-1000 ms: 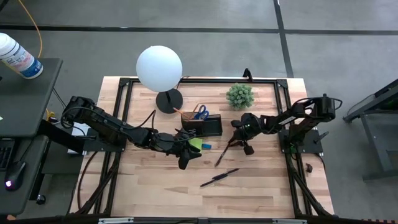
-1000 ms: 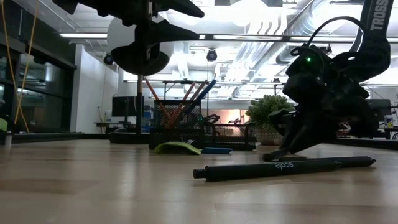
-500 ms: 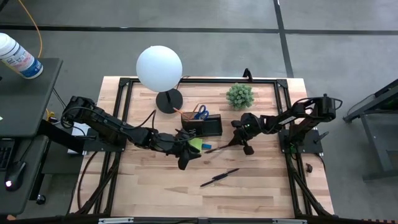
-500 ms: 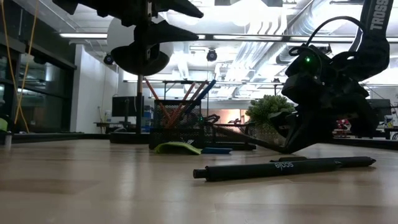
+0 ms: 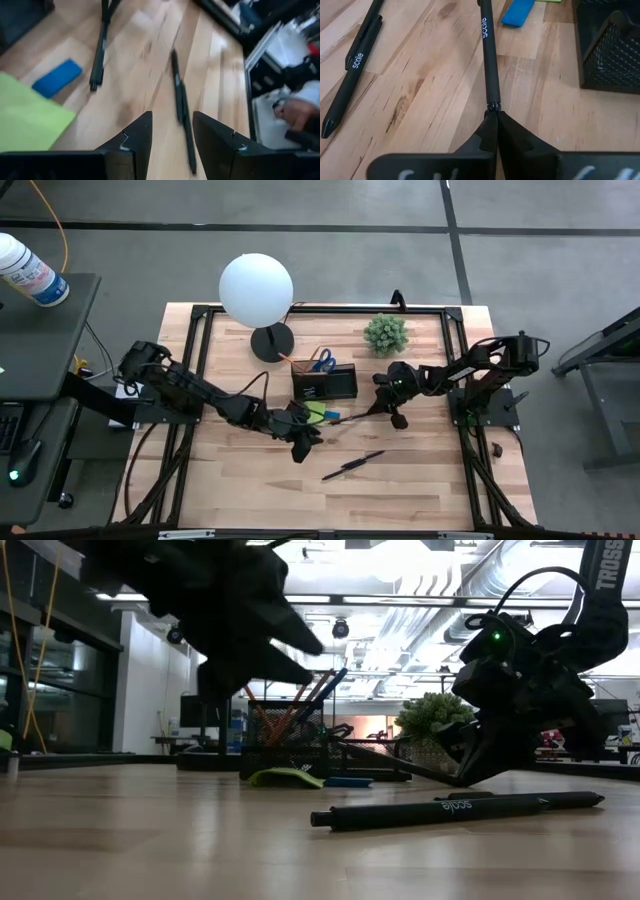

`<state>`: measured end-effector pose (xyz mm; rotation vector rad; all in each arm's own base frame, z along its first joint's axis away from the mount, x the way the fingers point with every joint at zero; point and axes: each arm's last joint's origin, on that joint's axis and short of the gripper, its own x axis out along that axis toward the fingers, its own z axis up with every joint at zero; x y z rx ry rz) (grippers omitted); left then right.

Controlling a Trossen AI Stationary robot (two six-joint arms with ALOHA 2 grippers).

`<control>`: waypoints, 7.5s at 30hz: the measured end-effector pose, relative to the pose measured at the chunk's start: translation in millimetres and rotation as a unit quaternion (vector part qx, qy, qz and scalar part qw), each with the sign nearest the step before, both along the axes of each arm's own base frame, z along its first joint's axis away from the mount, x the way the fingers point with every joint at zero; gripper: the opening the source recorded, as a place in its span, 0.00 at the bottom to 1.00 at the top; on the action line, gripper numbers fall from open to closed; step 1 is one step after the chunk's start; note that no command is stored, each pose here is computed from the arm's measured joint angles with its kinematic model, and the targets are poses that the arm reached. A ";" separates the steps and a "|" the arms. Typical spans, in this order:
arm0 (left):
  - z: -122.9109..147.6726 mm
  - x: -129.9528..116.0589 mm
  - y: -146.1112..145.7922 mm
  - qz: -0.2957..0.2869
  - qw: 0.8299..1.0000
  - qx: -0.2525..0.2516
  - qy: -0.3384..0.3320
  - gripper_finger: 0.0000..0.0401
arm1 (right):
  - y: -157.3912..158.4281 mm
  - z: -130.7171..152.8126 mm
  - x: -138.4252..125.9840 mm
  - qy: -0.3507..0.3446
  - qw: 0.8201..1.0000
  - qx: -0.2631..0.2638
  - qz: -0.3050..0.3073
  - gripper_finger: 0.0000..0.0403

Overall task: Pick and place office supplies into organizer
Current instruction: Put the top black pen into the top left side of the desk organizer, then put the bottom black pen into the top left side of the desk organizer

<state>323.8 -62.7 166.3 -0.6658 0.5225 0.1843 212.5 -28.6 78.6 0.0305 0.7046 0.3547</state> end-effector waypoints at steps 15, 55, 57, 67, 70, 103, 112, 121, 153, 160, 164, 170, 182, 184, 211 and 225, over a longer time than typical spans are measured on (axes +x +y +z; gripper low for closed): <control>-0.9 41.6 25.0 -0.028 0.998 0.039 0.047 0.32 | 0.9 1.1 0.6 -0.005 1.000 0.017 0.009 0.00; -21.6 50.5 25.8 -0.037 0.988 0.049 0.139 0.71 | 31.5 45.3 58.4 -0.060 0.994 0.043 0.079 0.00; -20.0 51.3 25.9 -0.035 0.989 0.051 0.133 0.72 | 34.3 48.4 61.5 -0.063 0.994 0.042 0.085 0.00; -25.8 55.5 24.6 -0.052 0.990 0.056 0.122 0.72 | 42.4 65.0 78.0 -0.076 0.990 0.010 0.116 0.00; -29.3 60.6 22.9 -0.070 0.991 0.050 0.102 0.72 | 42.0 69.1 81.8 -0.078 0.990 -0.001 0.120 0.00; -18.7 71.8 21.4 -0.091 0.983 0.063 0.145 0.04 | 41.0 75.8 78.1 -0.059 0.994 -0.001 0.096 0.00; 25.9 56.2 27.0 -0.042 0.984 0.117 0.126 0.03 | 35.6 109.4 54.2 -0.053 0.995 -0.065 0.047 0.00; 80.5 37.2 39.3 0.067 0.953 0.285 0.082 0.02 | 32.4 129.0 31.3 -0.026 0.996 -0.090 -0.011 0.00; 65.8 13.2 120.3 0.267 0.895 0.353 0.056 0.05 | 34.3 129.2 16.9 0.054 0.996 0.002 -0.067 0.00; 59.2 10.3 119.9 0.271 0.897 0.347 0.051 0.06 | 34.3 129.3 17.0 0.057 0.995 0.011 -0.076 0.00; 56.0 8.7 120.0 0.264 0.896 0.352 0.069 0.09 | 34.2 129.3 17.1 0.057 0.995 0.012 -0.078 0.00; 51.6 5.7 120.2 0.262 0.889 0.361 0.099 0.15 | 34.2 130.0 17.7 0.055 0.995 0.019 -0.084 0.00; 52.2 6.5 117.8 0.256 0.895 0.354 0.091 0.22 | 34.2 130.8 17.8 0.056 0.994 0.030 -0.095 0.00; 54.7 7.9 114.0 0.250 0.899 0.351 0.077 0.22 | 34.3 132.7 16.1 0.056 0.993 0.035 -0.100 0.00; 66.0 -7.4 -28.5 -0.001 0.977 0.210 -0.027 0.21 | 79.9 200.5 -11.0 -0.064 0.952 0.290 -0.079 0.00; 73.7 -15.4 -66.1 -0.027 0.992 0.085 -0.087 0.21 | 97.3 198.5 3.5 -0.092 0.949 0.299 -0.045 0.27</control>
